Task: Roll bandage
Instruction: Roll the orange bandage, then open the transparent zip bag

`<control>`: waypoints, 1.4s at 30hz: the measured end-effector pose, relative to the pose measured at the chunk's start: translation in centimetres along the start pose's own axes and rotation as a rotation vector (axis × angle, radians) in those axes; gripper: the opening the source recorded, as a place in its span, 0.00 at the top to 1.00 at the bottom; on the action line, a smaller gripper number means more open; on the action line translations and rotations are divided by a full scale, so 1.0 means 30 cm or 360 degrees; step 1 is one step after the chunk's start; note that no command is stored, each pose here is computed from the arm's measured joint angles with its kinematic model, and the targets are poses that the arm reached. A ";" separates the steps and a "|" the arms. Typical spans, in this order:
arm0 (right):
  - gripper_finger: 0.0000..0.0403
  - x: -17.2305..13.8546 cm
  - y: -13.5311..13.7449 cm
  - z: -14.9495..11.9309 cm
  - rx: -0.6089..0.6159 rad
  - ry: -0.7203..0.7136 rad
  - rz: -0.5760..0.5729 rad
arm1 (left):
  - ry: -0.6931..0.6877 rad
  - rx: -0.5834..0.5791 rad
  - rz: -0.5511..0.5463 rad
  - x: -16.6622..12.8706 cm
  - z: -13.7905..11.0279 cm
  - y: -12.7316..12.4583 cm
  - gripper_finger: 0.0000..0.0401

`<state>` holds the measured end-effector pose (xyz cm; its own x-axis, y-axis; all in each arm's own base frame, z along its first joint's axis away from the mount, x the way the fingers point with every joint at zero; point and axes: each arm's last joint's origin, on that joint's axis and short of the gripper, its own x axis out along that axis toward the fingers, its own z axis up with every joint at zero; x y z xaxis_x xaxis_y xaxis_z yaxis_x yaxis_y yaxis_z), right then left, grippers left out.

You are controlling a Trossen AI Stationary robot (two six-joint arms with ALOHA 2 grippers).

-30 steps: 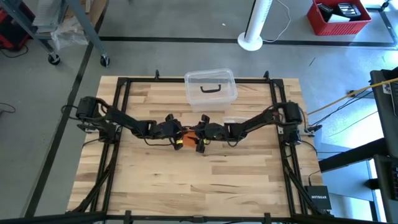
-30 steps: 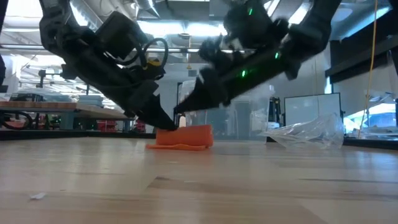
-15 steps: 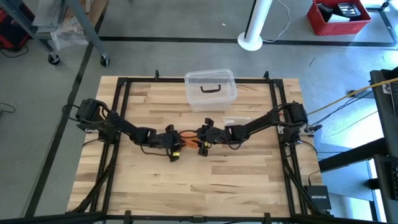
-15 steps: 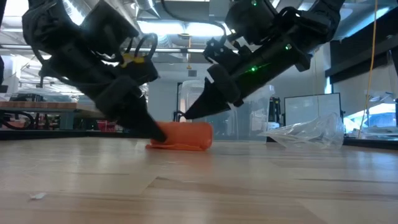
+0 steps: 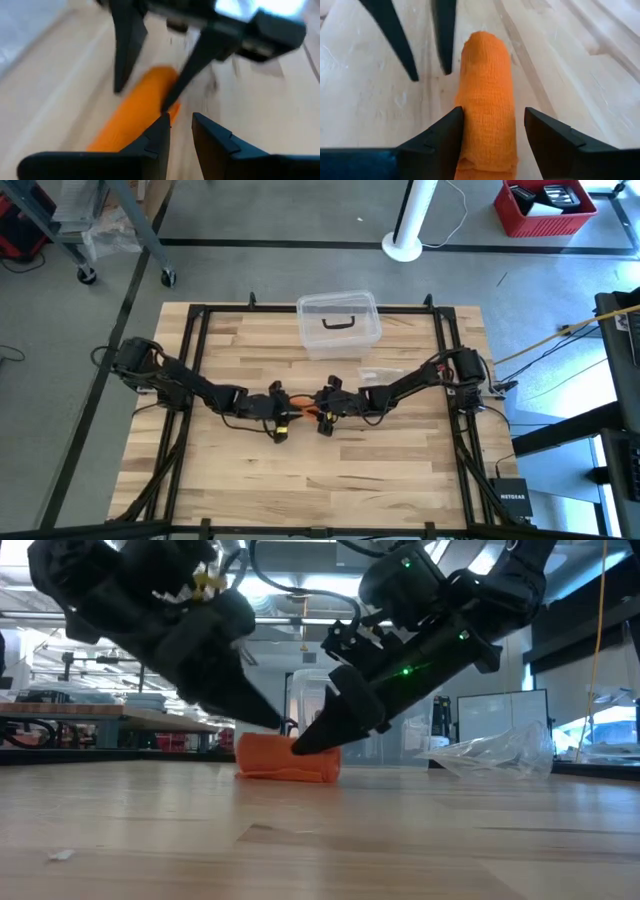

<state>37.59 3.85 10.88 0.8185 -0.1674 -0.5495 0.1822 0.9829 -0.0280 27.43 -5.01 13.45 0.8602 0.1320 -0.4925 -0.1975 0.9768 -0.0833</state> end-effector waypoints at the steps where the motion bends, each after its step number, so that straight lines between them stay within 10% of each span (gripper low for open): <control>1: 0.47 -0.001 0.004 0.002 -0.0009 -0.0014 0.0006 | -0.0020 0.0006 0.0008 -0.003 0.010 0.000 0.82; 9: 0.47 -0.004 0.020 0.002 -0.0040 -0.0035 0.0026 | 0.0077 0.0045 0.0206 0.024 -0.015 0.053 0.82; 29: 0.47 -0.080 0.026 0.097 -0.0006 -0.0178 0.0126 | 0.0255 0.0056 0.0046 0.027 -0.129 -0.064 0.82; 42: 0.47 -0.087 0.026 0.098 -0.0016 -0.0150 0.0149 | 0.0077 0.0118 -0.0019 -0.095 0.037 -0.081 0.82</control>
<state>37.19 4.82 14.74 0.8795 -0.0810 -0.4690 0.0976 0.9952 0.0112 25.99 -7.57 16.01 0.8383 0.1139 -0.5332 -0.1505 0.9883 -0.0256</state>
